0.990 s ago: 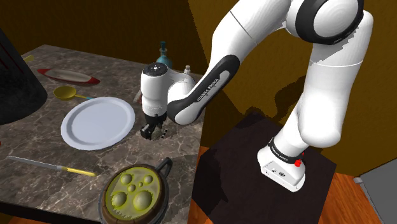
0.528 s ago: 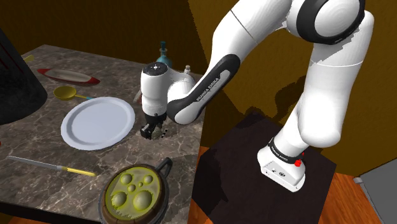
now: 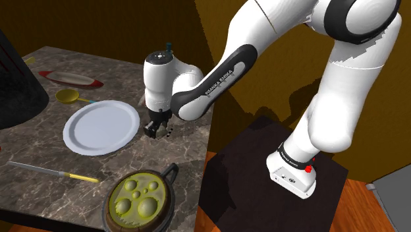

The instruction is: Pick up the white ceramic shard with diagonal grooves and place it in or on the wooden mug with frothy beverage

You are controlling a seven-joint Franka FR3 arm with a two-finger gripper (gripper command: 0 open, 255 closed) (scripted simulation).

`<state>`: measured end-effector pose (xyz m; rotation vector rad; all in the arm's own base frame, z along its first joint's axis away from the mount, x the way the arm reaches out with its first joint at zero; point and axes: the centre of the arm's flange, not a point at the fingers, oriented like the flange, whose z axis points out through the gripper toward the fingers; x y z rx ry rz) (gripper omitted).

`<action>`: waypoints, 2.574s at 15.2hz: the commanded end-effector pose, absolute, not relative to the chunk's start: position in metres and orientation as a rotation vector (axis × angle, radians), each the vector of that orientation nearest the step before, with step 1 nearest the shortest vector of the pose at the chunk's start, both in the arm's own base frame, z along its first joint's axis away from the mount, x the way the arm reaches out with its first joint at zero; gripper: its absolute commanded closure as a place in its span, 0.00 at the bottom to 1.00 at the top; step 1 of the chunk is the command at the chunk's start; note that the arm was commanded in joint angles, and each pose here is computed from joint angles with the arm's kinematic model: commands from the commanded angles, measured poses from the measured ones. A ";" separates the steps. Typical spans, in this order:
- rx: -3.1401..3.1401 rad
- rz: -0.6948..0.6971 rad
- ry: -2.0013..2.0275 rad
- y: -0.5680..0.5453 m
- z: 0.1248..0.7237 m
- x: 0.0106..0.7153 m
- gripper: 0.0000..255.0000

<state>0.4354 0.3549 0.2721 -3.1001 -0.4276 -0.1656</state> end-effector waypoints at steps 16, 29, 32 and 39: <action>-3.100 -0.165 -0.428 0.355 0.362 0.435 1.00; -3.100 -0.165 -0.428 0.355 0.430 0.435 1.00; -3.100 -0.165 -0.428 0.355 0.446 0.435 1.00; -3.100 -0.165 -0.428 0.406 0.449 0.375 1.00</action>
